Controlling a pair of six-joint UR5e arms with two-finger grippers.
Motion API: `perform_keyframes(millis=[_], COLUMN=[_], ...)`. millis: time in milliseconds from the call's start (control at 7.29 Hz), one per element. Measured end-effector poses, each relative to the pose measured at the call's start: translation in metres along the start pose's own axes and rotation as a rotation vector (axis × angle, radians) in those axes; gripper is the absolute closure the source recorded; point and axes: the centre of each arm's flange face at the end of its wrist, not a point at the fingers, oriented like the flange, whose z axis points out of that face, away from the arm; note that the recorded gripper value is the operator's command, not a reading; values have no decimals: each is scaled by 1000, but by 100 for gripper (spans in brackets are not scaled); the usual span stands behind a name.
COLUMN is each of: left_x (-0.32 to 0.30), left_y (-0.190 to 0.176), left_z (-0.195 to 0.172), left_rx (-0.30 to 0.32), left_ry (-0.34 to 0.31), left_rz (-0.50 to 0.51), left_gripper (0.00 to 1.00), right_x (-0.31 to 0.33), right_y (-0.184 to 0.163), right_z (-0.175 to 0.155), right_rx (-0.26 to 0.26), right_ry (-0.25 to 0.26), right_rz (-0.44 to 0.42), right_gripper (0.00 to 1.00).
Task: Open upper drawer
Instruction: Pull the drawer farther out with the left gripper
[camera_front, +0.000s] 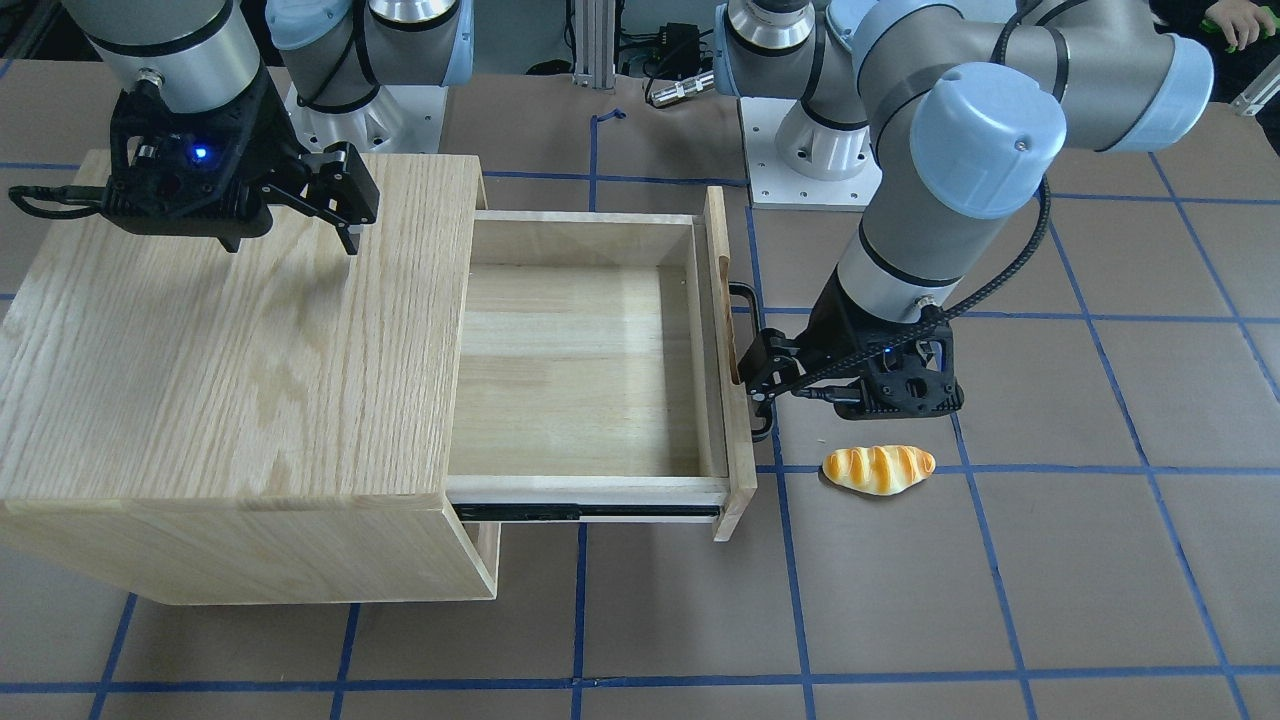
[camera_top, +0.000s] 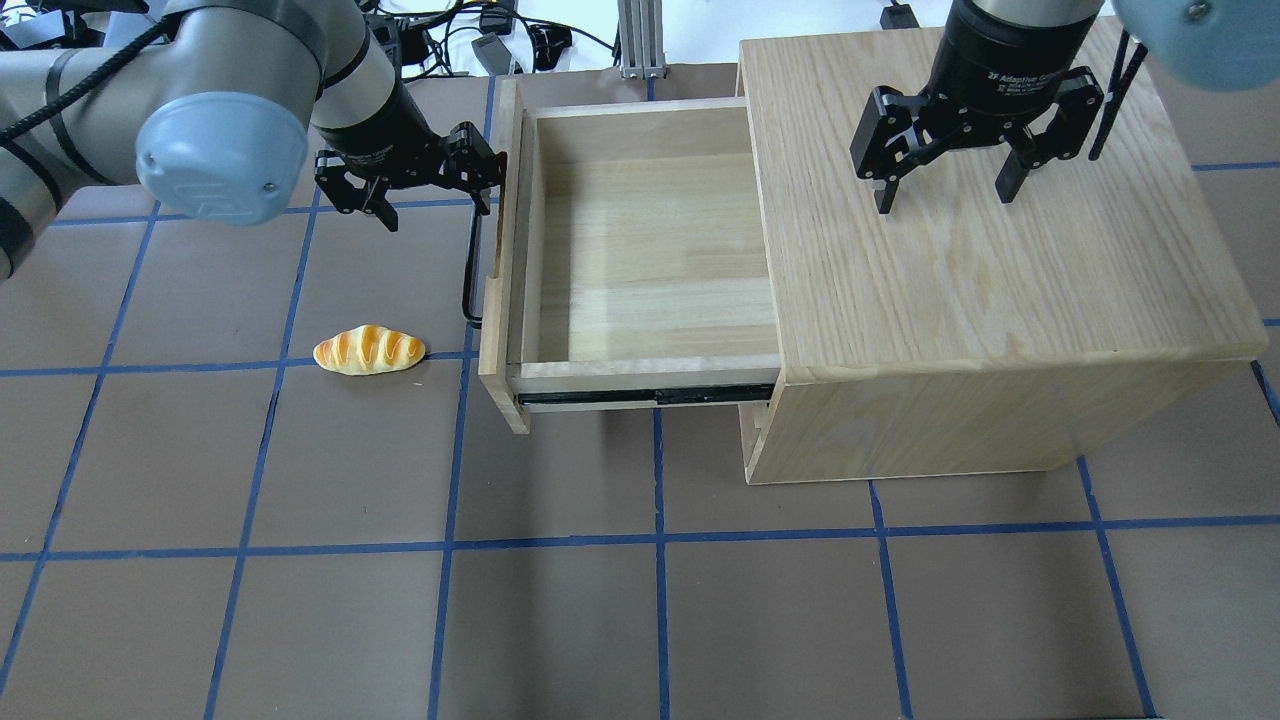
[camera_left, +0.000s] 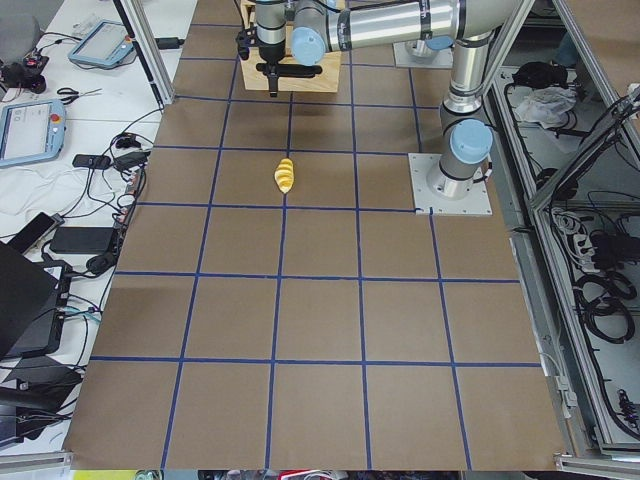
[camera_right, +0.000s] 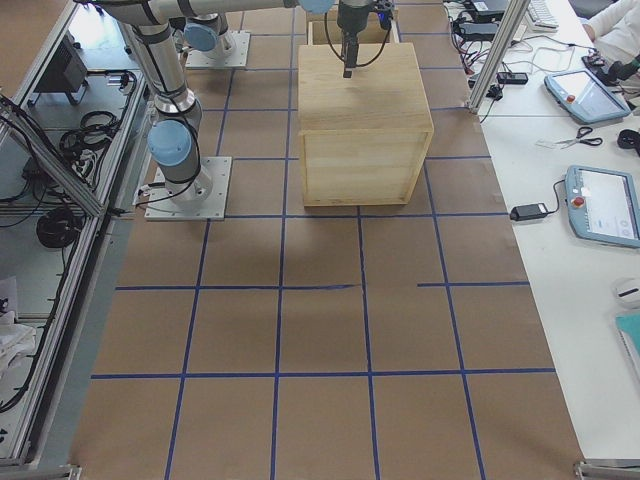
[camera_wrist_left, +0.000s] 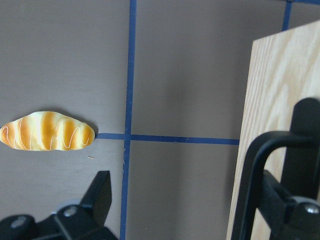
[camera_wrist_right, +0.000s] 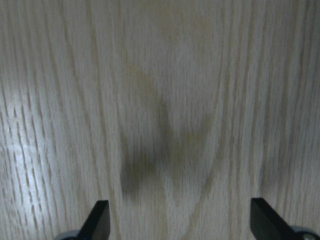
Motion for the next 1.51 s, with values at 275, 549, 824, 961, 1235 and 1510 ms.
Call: perform_keyframes(millis=[275,549,824,961,1235,1510], left_x=[-29,-39,-38,-38,-34,-28], left_y=[-2,0,6,9,10,15], left_z=[-11,-19,-28,-29,-23,-34], left_rx=[-4,-6,-15,-28,-50,-52], left_ry=[-10,-11,-3,1,56,66], left_rz=[8,8,-1,-3,1,10], left_gripper=[0,0,0,0,0,0], right_x=[0,0,0,0,0,0], right_y=[0,0,0,0,0,0], right_z=[0,0,0,0,0,0], right_rx=[0,0,-1,-1,0,0], right_ry=[0,0,0,0,0,0], right_rz=[0,0,0,0,0,0], right_gripper=[0,0,0,0,0,0])
